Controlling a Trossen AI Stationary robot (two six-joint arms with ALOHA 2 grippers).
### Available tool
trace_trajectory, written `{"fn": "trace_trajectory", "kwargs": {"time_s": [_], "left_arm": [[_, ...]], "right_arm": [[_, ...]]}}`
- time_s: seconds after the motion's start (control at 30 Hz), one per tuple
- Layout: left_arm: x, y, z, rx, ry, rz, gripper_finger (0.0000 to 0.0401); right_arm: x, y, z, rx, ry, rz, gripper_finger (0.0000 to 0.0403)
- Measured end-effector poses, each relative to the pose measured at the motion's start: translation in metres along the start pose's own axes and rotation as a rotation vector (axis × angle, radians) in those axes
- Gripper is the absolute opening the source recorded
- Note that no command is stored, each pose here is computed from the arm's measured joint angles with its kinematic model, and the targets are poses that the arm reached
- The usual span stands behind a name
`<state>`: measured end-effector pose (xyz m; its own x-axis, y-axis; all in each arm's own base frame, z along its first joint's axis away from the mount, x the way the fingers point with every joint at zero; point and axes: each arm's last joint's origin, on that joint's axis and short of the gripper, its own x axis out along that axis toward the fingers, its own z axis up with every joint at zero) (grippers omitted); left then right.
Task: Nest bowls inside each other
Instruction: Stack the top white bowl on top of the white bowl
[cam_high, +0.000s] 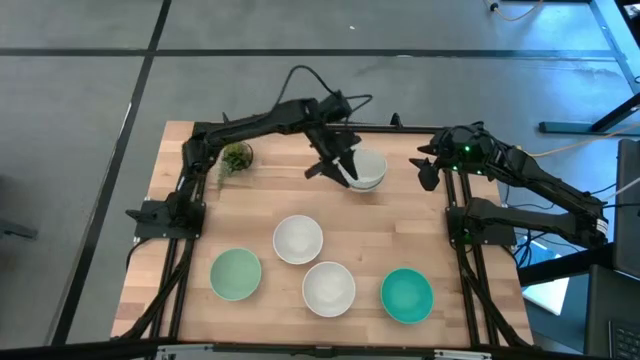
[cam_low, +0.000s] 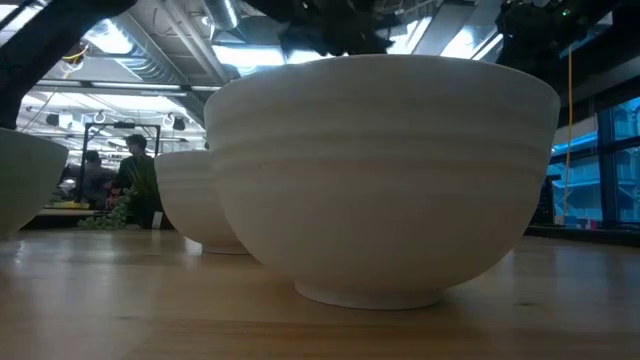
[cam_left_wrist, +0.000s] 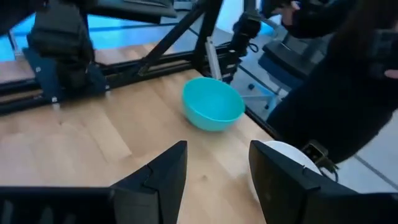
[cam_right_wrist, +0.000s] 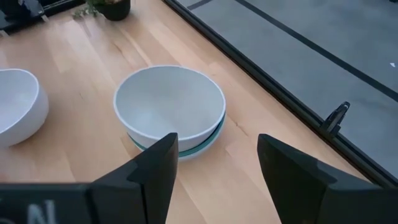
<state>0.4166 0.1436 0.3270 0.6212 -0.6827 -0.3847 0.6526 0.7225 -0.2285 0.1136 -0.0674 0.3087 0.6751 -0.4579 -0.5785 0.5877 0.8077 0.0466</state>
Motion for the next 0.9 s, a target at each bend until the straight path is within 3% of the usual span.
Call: {"fn": "trace_trajectory", "kwargs": {"time_s": [0.27,0.43,0.63,0.8,0.9], "left_arm": [[-0.015,-0.040,0.005,-0.056,0.091,-0.056,0.0167],[-0.005,-0.047,-0.020,-0.219,0.253,-0.050,0.0167],[0.004,-0.057,-0.049,-0.284,0.274,-0.102,0.0167],[-0.016,-0.072,-0.067,-0.303,0.212,-0.019,0.0167],[-0.028,-0.084,-0.076,-0.303,0.189,0.088,0.0167]], "right_arm": [[-0.004,0.000,-0.001,0.006,-0.018,0.002,0.0222],[-0.005,0.000,-0.001,0.023,-0.018,0.006,0.0222],[-0.005,0.000,-0.002,0.031,-0.012,0.006,0.0222],[-0.005,0.000,-0.002,0.054,-0.009,0.011,0.0222],[-0.005,0.000,-0.002,0.056,-0.011,0.012,0.0222]]}}
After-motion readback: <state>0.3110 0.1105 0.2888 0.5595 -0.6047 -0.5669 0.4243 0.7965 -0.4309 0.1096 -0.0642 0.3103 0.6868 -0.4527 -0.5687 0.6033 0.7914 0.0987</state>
